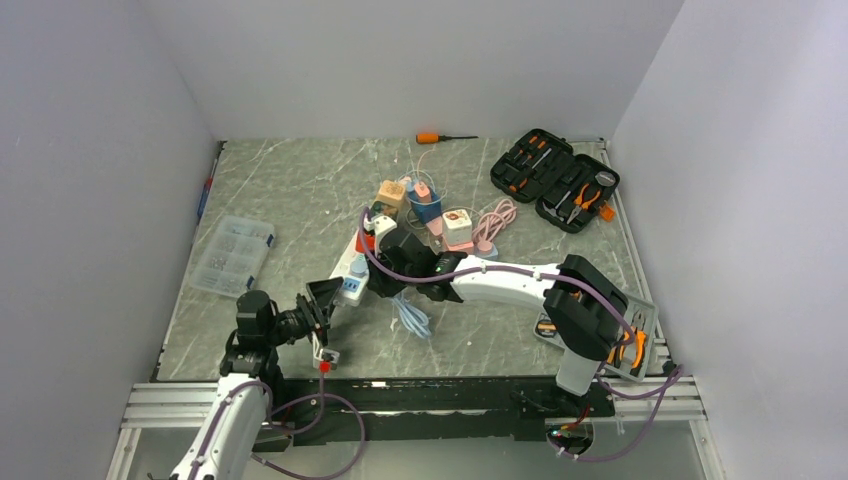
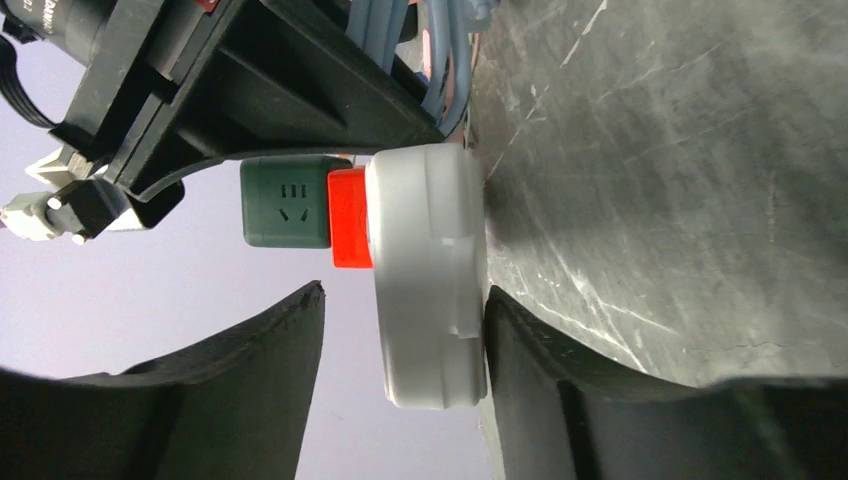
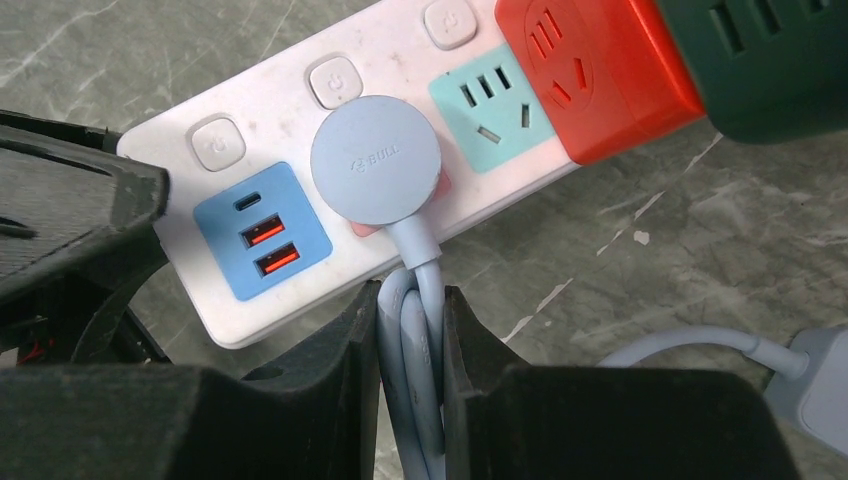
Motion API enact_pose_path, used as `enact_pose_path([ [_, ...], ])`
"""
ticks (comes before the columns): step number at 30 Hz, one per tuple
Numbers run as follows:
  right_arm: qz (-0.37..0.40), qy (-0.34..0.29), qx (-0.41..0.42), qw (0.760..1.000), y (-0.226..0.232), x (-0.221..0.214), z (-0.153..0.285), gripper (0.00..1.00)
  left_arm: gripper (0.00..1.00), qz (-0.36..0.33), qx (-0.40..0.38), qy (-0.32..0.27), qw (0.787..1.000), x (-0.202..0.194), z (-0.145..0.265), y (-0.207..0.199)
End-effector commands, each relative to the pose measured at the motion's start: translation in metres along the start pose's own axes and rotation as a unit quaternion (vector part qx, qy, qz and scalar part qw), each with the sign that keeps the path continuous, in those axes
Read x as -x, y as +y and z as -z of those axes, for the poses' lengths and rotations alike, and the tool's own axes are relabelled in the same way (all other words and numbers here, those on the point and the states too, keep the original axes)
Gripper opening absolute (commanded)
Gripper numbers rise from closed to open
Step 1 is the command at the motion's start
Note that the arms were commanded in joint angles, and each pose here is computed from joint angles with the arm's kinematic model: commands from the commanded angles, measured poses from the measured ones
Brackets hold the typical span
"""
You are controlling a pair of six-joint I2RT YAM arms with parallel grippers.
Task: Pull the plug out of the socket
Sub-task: Remove the plug from the socket.
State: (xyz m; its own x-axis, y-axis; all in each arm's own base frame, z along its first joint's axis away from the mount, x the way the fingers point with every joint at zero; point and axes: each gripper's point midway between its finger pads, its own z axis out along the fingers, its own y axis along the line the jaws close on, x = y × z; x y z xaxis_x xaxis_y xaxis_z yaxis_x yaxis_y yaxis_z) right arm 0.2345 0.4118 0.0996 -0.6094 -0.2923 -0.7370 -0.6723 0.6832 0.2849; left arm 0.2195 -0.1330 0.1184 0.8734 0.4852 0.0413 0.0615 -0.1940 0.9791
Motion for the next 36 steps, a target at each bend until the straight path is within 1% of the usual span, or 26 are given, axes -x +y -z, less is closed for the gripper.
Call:
enact_pose_path([
  [1, -0.008, -0.079, 0.080, 0.994, 0.048, 0.055, 0.016, 0.00, 0.54, 0.002, -0.012, -0.049, 0.999, 0.023, -0.005, -0.023],
  [4, -0.007, -0.072, 0.075, 0.995, 0.046, 0.051, 0.011, 0.00, 0.30, 0.020, -0.031, -0.054, 0.998, 0.025, -0.005, -0.028],
  [6, -0.004, -0.071, 0.066, 0.995, 0.042, 0.050, 0.009, 0.01, 0.19, 0.026, -0.040, -0.053, 0.997, 0.023, -0.005, -0.022],
  [9, 0.000, -0.072, 0.046, 0.996, 0.033, 0.047, 0.008, 0.16, 0.07, 0.037, -0.048, -0.048, 0.997, 0.021, -0.004, -0.021],
  [10, 0.002, -0.074, 0.039, 0.996, 0.030, 0.048, 0.009, 0.24, 0.04, 0.039, -0.048, -0.045, 0.997, 0.021, -0.004, -0.021],
  [11, 0.004, -0.078, 0.028, 0.997, 0.026, 0.049, 0.009, 0.32, 0.02, 0.040, -0.047, -0.044, 0.997, 0.021, -0.004, -0.020],
  [14, 0.008, -0.077, 0.007, 0.997, 0.015, 0.047, 0.011, 0.47, 0.01, 0.043, -0.040, -0.040, 0.997, 0.021, -0.003, -0.017],
  [17, 0.014, -0.075, -0.007, 0.997, 0.007, 0.046, 0.015, 0.58, 0.00, 0.035, -0.022, -0.034, 0.999, 0.019, -0.003, -0.011],
  [20, 0.020, -0.082, -0.019, 0.996, -0.002, 0.048, 0.021, 0.67, 0.00, 0.031, -0.004, -0.023, 0.999, 0.015, -0.002, -0.004],
  [22, 0.025, -0.075, -0.031, 0.996, -0.009, 0.045, 0.027, 0.70, 0.00, 0.034, 0.001, -0.015, 0.999, 0.012, -0.001, -0.001],
  [28, 0.057, -0.088, -0.062, 0.993, -0.021, 0.061, 0.045, 0.74, 0.00, 0.050, -0.008, -0.009, 0.999, 0.010, 0.001, 0.003],
  [33, 0.087, -0.092, -0.070, 0.989, -0.021, 0.072, 0.048, 0.75, 0.00, 0.050, -0.024, -0.016, 0.998, 0.013, 0.002, 0.001],
  [36, 0.096, -0.084, -0.054, 0.990, -0.013, 0.073, 0.041, 0.73, 0.00, 0.051, -0.026, -0.012, 0.998, 0.010, 0.002, 0.002],
])
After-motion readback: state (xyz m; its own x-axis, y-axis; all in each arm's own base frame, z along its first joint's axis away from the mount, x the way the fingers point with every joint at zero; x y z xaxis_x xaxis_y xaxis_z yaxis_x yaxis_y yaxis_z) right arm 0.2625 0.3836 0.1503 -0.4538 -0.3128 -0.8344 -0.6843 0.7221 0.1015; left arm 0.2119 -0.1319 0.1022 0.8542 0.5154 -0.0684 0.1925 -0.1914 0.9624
